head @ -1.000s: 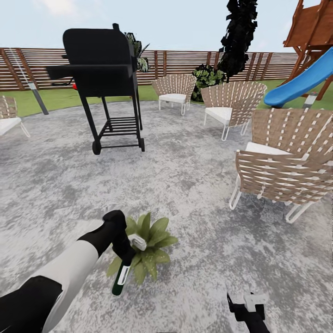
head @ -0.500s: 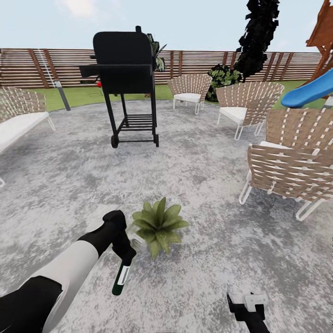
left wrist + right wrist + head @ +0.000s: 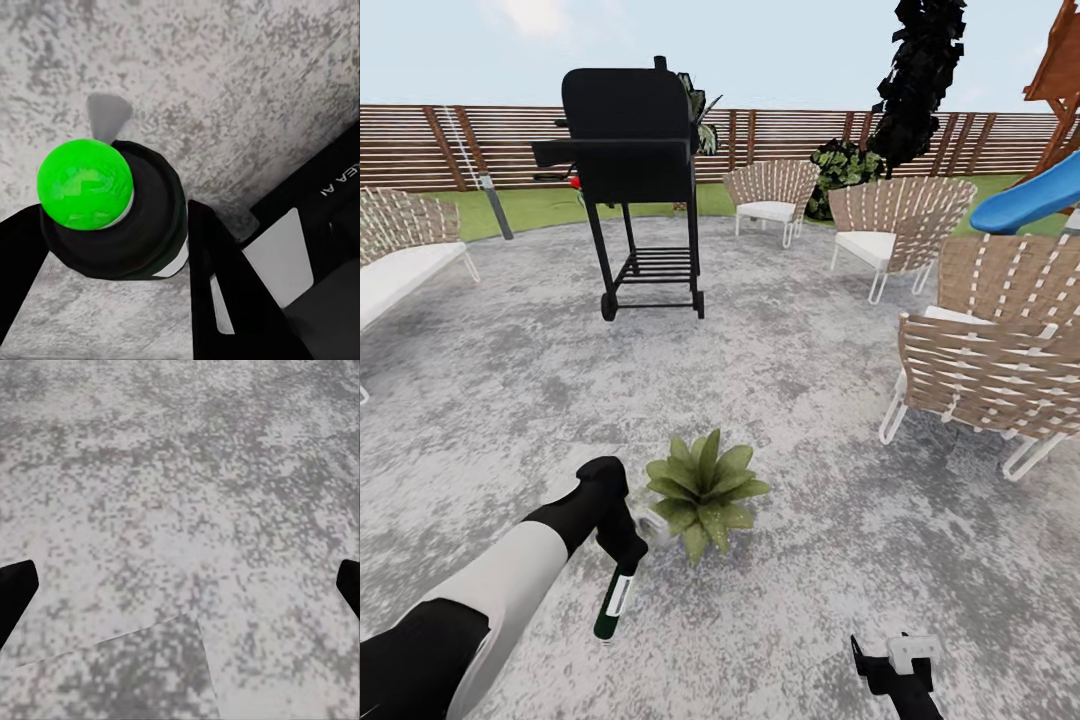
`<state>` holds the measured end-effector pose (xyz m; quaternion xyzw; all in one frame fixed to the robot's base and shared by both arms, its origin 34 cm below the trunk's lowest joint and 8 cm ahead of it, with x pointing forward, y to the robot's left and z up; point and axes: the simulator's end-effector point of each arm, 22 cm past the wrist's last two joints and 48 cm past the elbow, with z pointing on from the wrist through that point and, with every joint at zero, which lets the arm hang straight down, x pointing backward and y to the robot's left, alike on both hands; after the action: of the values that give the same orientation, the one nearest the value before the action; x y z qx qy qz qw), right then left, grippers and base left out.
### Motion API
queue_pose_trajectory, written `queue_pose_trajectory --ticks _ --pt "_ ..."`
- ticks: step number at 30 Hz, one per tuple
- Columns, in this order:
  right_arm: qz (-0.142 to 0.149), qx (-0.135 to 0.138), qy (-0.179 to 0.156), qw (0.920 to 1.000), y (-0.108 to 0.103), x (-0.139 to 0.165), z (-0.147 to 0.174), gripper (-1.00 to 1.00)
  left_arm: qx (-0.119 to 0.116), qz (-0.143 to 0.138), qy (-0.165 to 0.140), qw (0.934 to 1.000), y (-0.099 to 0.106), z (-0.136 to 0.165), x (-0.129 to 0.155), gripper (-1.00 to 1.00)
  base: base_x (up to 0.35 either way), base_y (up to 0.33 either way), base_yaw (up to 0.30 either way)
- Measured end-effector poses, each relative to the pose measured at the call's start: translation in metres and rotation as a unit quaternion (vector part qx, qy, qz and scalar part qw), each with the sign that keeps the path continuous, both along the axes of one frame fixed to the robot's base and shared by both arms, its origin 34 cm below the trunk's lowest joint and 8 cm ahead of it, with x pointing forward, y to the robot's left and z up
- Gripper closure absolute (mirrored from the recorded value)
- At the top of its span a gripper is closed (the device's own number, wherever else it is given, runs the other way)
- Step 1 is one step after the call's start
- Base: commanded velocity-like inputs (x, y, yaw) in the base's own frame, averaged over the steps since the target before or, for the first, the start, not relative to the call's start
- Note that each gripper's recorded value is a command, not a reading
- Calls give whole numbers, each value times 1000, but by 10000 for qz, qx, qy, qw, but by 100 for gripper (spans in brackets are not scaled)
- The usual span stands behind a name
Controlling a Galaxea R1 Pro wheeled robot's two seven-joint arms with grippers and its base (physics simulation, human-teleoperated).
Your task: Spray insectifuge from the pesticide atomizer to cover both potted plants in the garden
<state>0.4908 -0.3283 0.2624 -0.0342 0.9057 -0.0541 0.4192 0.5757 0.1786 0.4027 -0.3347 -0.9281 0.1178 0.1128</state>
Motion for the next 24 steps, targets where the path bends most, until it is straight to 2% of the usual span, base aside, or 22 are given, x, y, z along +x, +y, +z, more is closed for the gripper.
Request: queue_pose_trajectory --ticks 4,9,14,16,21,24 --pt "0 0 1 10000 0 0 0 -100 133 32 -54 9999 9 -4 2 100 192 52 0" --pt "0 0 2 10000 0 0 0 -100 162 58 -80 9998 12 -4 4 100 25 6 0" --pt "8 3 3 10000 0 0 0 -100 395 230 -57 9989 51 -7 4 100 1 0 0" --pt "7 0 3 10000 0 0 0 -100 411 247 -42 9988 54 -7 3 100 0 0 0" --pt "4 -4 1 10000 -1 0 0 -100 368 191 30 9991 45 -13 -7 100 163 0 0" --pt "-1 -8 0 10000 -1 0 0 -100 492 144 -5 9987 47 -22 -12 100 308 0 0"
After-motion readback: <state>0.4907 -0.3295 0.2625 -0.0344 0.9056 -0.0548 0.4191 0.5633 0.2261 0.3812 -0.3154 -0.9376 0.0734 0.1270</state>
